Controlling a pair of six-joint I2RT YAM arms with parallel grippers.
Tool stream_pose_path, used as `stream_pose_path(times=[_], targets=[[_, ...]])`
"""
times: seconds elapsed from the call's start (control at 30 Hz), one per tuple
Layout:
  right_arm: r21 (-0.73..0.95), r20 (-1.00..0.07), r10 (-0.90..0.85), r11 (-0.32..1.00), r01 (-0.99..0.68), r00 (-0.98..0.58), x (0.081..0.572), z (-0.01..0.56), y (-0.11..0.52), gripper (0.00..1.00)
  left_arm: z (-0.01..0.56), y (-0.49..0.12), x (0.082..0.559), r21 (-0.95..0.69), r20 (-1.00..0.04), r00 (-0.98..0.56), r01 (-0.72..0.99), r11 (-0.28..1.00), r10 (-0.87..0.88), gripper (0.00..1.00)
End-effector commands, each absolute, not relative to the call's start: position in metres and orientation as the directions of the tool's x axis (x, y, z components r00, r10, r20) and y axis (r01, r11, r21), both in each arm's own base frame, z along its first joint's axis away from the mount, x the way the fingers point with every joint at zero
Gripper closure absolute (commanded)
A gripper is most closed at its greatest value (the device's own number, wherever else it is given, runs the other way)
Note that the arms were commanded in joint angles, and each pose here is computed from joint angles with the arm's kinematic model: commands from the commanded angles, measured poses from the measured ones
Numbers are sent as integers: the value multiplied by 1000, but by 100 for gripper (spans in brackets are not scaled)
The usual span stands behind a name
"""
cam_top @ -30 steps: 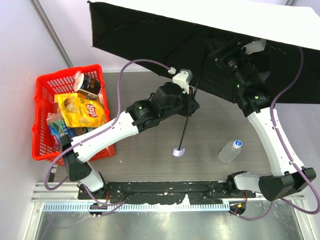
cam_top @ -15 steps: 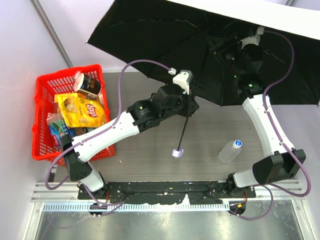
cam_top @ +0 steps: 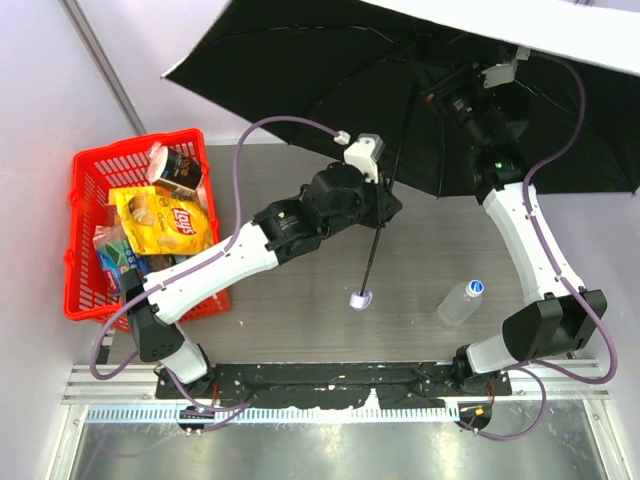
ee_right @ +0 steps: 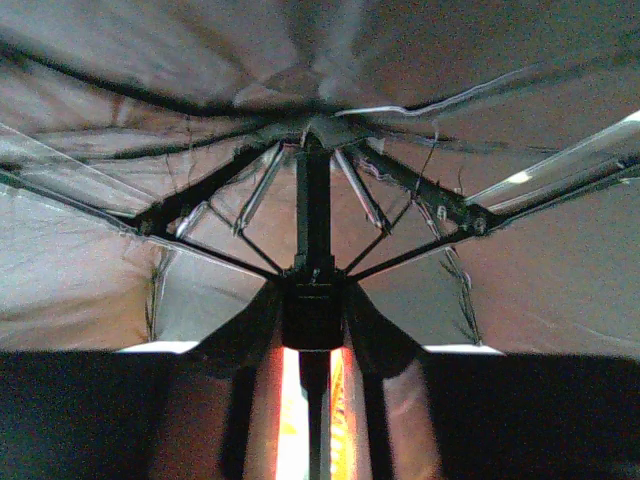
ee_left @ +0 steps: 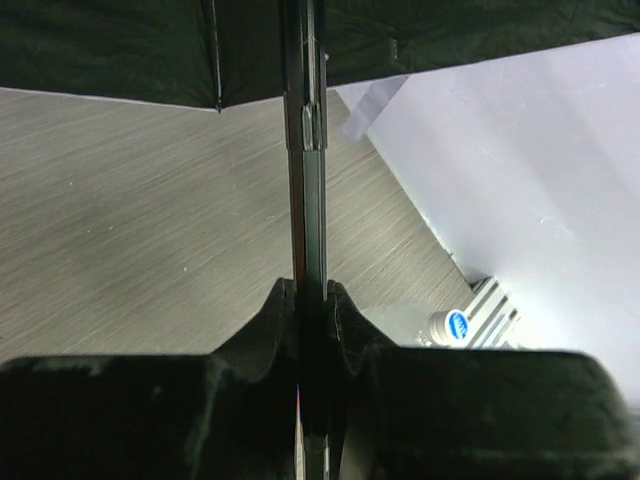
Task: Put away the umbrella
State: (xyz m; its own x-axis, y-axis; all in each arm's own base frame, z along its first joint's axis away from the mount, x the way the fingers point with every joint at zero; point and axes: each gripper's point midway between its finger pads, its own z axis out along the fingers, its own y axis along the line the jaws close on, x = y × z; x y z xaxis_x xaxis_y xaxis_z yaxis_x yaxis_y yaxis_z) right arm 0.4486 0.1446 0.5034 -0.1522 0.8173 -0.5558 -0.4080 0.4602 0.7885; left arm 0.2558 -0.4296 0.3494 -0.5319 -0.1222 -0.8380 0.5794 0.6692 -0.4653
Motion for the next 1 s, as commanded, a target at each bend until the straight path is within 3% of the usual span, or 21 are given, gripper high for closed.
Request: stream_pose_path(times=[0.0,0.03,0.07,0.17,0.37,0.5,0.67,0.8,0.87,0.97], targets=[[745,-531,845,432,-509,-60,440,542,135,84,387,-430,241,-479,-859,-483,647,593,-168,100],[735,-531,846,430,-524,-51,439,545,134,96,387,-429,242,-480,-859,-482,643,597,-171,100],[729,-535,844,433,-530,-47,438,543,135,99,386,-426,243,-480,-859,-481,637,603,-176,100],[701,-607,791,491,-516,-72,439,532,141,99,386,-422,248,-473,-864,-470,631,615,-183,100],[741,-627,741,470,-479,-242,410,485,172,99,389,-405,294,-439,-883,-424,593,675,-201,100],[824,-537,726,342,-451,-430,364,414,207,99,398,-401,308,-412,-895,-407,597,689,-182,100],[795,-576,716,376,-476,-395,353,407,209,99,405,-397,305,-419,-895,-397,599,683,-202,100],[817,-546,739,365,-447,-395,378,422,209,99,397,-403,299,-444,-880,-437,610,657,-189,100],[830,-512,769,328,-451,-383,384,437,202,99,394,-400,293,-454,-873,-451,610,650,-186,88],[842,-478,803,301,-448,-357,391,452,193,99,387,-390,276,-474,-862,-473,626,620,-181,56]])
